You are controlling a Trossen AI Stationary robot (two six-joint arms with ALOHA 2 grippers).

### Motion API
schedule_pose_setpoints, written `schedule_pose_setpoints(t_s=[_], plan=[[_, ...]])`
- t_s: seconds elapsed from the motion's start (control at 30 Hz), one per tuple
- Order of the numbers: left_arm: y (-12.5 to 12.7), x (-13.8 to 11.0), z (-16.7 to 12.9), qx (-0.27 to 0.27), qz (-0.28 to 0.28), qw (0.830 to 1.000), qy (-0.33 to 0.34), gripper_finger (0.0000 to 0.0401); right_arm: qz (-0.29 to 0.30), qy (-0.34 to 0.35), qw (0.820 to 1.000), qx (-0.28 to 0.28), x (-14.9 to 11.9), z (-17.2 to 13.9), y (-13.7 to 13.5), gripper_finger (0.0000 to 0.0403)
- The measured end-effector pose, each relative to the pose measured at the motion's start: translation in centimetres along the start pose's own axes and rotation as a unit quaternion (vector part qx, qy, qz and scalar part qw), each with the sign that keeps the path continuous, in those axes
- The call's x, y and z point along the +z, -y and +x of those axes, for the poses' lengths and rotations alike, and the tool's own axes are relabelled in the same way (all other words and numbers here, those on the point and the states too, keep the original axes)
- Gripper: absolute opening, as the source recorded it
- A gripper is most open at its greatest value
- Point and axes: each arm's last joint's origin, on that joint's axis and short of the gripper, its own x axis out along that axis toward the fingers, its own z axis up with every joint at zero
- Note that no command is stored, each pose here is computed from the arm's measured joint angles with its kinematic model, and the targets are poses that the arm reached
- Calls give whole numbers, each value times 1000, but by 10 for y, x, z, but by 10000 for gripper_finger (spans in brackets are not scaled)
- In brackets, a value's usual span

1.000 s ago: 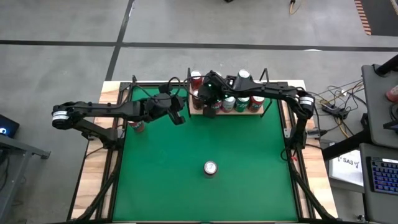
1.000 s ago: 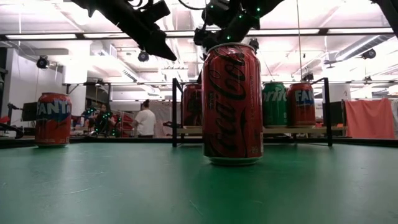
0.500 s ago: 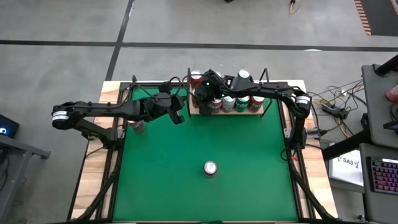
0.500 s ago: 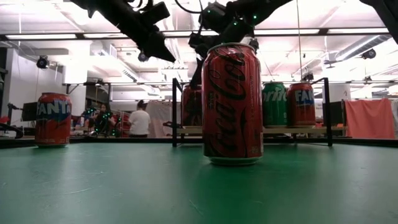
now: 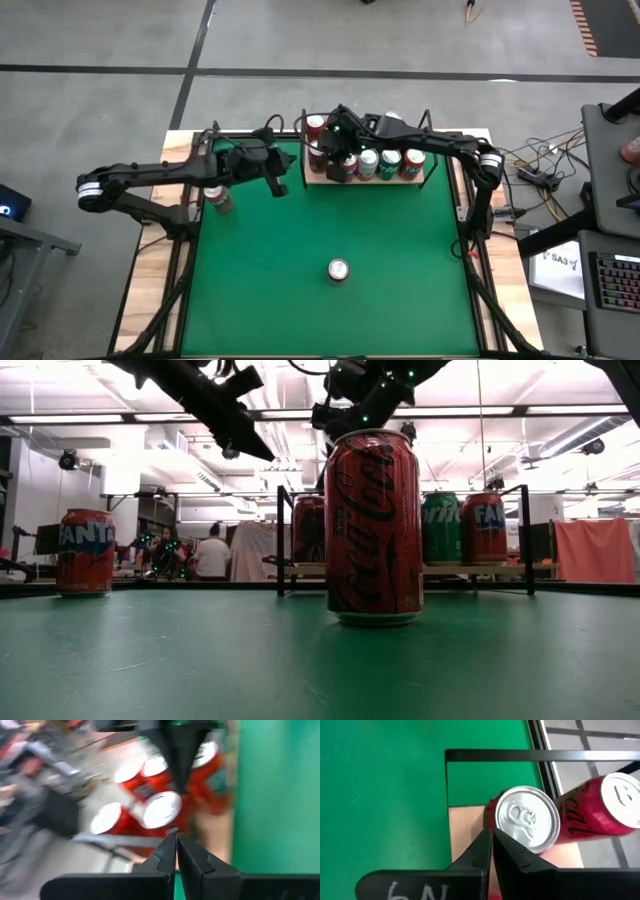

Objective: Place canned beverage on shelf
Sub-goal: Put the red-black soda can on the shelf aligned with the other red-black soda can

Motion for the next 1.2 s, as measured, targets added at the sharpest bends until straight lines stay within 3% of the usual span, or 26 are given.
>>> schedule_pose_setpoints(t_s=[0.1, 0.2, 0.6, 1.0, 1.2], plan=[[-6, -3, 0, -72, -11, 997, 27, 0, 5, -14, 999, -29, 2, -6, 2, 9], [-9, -5, 2, -110, -29, 993, 40, 0, 16, -7, 999, -44, 5, -7, 5, 9], [-15, -8, 3, -96, -14, 995, 39, 0, 67, 25, 995, -67, -7, 8, 20, 9], [-18, -8, 4, -90, -33, 995, 41, 0, 79, 24, 995, -56, -10, 15, 9, 9], [-18, -7, 4, -89, -44, 994, 42, 0, 112, 43, 991, -57, -4, 16, 3, 9]])
